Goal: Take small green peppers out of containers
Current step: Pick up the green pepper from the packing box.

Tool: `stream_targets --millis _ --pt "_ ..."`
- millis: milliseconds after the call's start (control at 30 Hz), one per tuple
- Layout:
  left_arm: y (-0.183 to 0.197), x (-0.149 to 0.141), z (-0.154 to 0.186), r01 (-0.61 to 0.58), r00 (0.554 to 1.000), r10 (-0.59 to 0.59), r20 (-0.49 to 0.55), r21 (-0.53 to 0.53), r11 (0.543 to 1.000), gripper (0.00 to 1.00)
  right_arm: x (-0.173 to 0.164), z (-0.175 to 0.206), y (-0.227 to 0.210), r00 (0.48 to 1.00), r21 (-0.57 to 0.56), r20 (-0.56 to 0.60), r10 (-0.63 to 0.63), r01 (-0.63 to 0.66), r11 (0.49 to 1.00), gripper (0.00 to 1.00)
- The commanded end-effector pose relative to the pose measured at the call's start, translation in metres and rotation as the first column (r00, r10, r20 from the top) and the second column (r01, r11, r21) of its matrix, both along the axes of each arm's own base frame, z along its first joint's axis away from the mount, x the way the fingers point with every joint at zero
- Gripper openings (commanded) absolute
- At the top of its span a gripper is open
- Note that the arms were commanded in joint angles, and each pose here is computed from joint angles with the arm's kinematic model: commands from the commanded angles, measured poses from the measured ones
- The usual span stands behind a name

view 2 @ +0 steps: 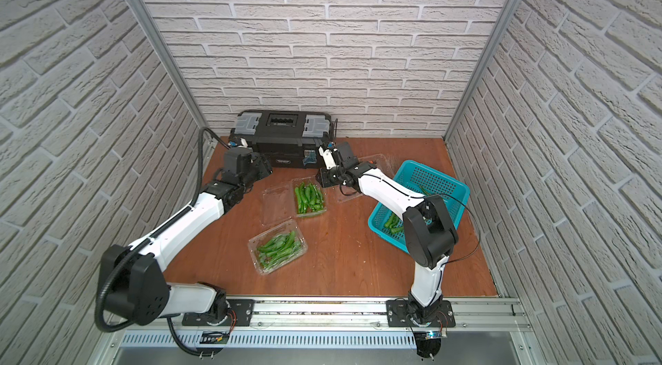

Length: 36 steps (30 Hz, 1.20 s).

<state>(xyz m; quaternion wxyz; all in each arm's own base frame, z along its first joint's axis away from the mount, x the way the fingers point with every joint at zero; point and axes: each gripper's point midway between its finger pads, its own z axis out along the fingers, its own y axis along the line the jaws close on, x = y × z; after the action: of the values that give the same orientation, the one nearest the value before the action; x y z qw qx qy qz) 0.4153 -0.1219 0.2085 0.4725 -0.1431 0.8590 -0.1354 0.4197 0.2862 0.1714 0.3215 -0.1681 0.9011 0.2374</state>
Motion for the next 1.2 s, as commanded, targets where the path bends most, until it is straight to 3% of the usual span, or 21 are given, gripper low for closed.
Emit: stream_targets --millis 0,133,300,567,733,967,1167 --pt "-0.008 0.011 -0.004 -0.026 0.999 0.027 0.019 -0.043 0.999 0.68 -0.008 0.017 0.013 0.997 -0.016 0.060 0.050 -0.049 0.999 0.34" --pt "-0.009 0.017 -0.024 -0.051 0.998 0.050 -0.041 -0.027 0.998 0.68 -0.022 0.010 0.029 0.994 -0.048 0.050 0.099 -0.097 0.994 0.35" --pt "0.003 0.021 -0.028 -0.127 0.990 0.131 -0.061 0.065 0.990 0.68 -0.043 -0.008 0.062 0.981 -0.113 0.024 0.195 -0.191 0.975 0.35" --pt "0.013 0.024 -0.041 -0.204 0.968 0.220 -0.119 0.133 0.970 0.69 -0.050 -0.034 0.084 0.961 -0.223 -0.007 0.277 -0.272 0.936 0.35" --pt "0.013 0.018 -0.044 -0.243 0.957 0.254 -0.142 0.092 0.966 0.69 -0.048 -0.047 0.088 0.962 -0.220 -0.012 0.274 -0.270 0.938 0.35" --pt "-0.004 0.006 -0.053 -0.210 0.959 0.227 -0.167 0.113 0.971 0.70 -0.045 -0.067 0.094 0.959 -0.225 -0.044 0.281 -0.284 0.932 0.35" --pt "-0.005 -0.007 -0.061 -0.216 0.952 0.236 -0.196 0.119 0.969 0.70 -0.028 -0.079 0.080 0.982 -0.272 -0.037 0.187 -0.190 0.943 0.35"
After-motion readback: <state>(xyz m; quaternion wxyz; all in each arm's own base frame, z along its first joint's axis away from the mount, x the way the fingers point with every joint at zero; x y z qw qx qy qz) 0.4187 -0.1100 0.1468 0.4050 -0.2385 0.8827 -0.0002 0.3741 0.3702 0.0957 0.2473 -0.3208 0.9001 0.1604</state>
